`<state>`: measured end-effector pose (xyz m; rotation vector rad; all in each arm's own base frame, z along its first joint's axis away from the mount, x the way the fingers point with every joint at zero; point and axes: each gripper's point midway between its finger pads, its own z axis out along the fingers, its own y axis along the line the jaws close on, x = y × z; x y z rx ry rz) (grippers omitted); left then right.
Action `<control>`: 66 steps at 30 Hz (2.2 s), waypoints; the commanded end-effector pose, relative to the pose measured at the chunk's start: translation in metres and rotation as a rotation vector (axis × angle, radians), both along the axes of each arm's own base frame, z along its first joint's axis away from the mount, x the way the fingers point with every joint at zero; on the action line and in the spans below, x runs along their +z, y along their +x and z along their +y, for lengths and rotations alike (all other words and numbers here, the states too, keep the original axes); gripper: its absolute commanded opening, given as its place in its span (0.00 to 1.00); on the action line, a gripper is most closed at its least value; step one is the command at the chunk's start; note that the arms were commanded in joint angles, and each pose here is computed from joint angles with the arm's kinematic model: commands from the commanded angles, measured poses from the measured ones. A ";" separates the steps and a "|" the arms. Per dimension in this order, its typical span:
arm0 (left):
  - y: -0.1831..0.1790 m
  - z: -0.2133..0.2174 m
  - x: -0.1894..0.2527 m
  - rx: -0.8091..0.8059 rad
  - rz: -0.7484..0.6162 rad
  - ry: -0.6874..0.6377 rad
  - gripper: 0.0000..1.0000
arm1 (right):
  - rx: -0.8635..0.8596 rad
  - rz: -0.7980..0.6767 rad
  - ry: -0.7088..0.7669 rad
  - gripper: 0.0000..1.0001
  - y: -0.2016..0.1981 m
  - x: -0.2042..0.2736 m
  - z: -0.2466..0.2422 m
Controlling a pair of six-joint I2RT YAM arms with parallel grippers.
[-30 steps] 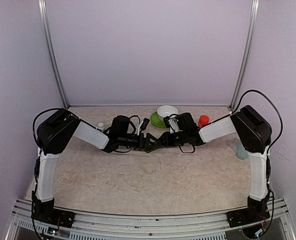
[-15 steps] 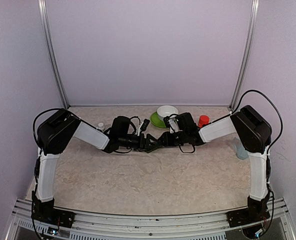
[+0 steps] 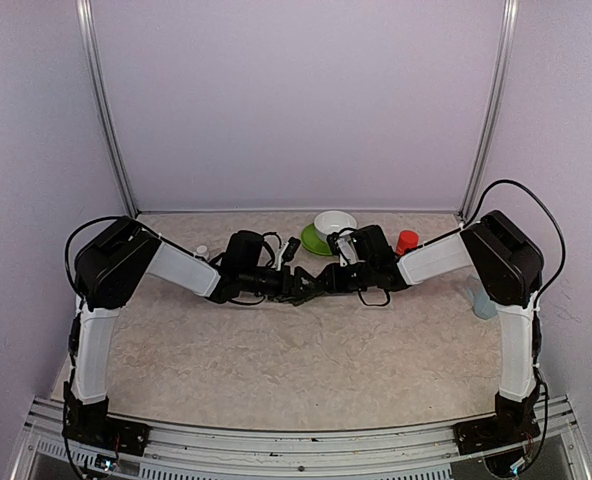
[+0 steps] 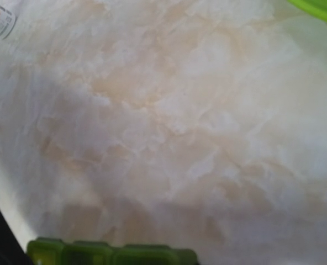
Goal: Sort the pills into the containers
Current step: Close the lid of the pill container in the compartment of the pill container, then pick up the pill container from the center of the board.
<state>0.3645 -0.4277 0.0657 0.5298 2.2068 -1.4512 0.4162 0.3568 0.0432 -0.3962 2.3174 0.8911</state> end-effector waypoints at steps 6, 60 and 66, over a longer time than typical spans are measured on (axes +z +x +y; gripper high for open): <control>-0.017 0.025 -0.084 0.055 0.170 0.213 0.68 | -0.014 0.046 -0.053 0.22 -0.004 -0.020 -0.006; 0.015 0.046 -0.035 -0.159 -0.563 0.517 0.79 | 0.133 0.000 0.044 0.85 -0.030 0.062 -0.015; 0.016 0.041 -0.044 -0.190 -0.581 0.566 0.72 | 0.130 -0.001 0.048 0.85 -0.032 0.062 -0.019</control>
